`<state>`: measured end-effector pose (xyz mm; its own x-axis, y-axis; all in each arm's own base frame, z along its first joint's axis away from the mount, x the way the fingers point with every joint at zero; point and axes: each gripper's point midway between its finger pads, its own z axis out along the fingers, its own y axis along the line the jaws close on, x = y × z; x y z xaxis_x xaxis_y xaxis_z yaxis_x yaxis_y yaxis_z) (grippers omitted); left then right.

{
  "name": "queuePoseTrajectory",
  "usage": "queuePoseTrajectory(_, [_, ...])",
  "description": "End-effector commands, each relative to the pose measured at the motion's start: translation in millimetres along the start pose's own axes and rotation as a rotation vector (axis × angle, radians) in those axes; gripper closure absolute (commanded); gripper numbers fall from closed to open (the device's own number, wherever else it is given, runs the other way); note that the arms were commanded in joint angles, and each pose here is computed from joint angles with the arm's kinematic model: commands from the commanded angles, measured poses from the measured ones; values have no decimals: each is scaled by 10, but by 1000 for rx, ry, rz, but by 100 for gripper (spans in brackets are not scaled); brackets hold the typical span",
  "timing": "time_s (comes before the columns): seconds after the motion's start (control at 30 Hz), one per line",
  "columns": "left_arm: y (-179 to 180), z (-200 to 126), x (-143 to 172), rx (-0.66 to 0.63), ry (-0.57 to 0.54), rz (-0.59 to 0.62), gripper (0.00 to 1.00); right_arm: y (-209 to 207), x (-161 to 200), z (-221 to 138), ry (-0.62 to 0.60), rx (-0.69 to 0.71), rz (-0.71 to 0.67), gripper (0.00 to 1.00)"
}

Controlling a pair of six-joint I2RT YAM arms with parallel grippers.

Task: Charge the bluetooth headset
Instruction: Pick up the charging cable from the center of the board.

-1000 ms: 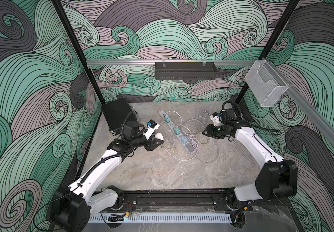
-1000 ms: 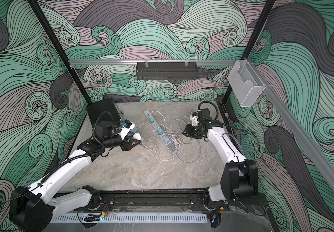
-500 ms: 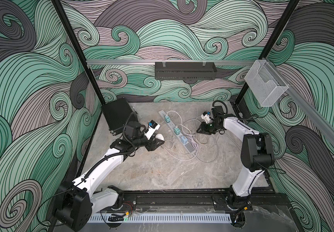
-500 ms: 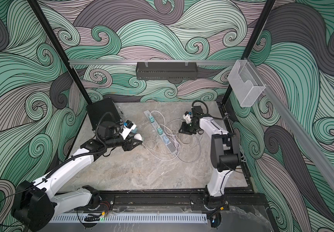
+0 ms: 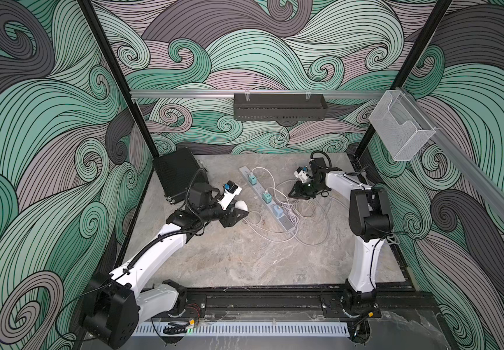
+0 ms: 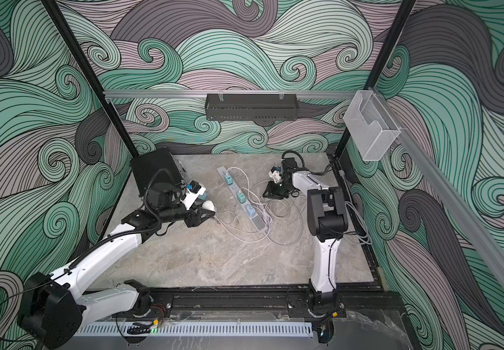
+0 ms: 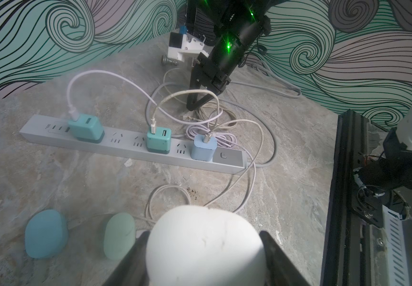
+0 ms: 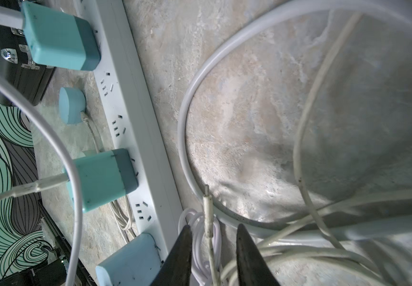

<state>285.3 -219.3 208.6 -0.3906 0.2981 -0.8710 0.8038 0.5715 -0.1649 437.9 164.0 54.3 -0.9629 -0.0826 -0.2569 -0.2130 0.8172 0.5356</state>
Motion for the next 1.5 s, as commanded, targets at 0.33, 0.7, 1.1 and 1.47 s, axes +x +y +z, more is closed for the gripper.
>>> queuePoseTrajectory(0.33, [-21,-49,-89,5,-39,27,65,26,40,217,33,-40,4,73])
queuePoseTrajectory(0.7, [-6,-25,-58,5,-27,25,65,56,18,246,28,-66,15,80])
queuePoseTrajectory(1.1, [5,-35,-46,-5,-18,33,65,46,119,260,51,-61,25,82])
queuePoseTrajectory(1.47, [18,-32,-31,-11,-11,32,65,31,176,260,69,-54,31,83])
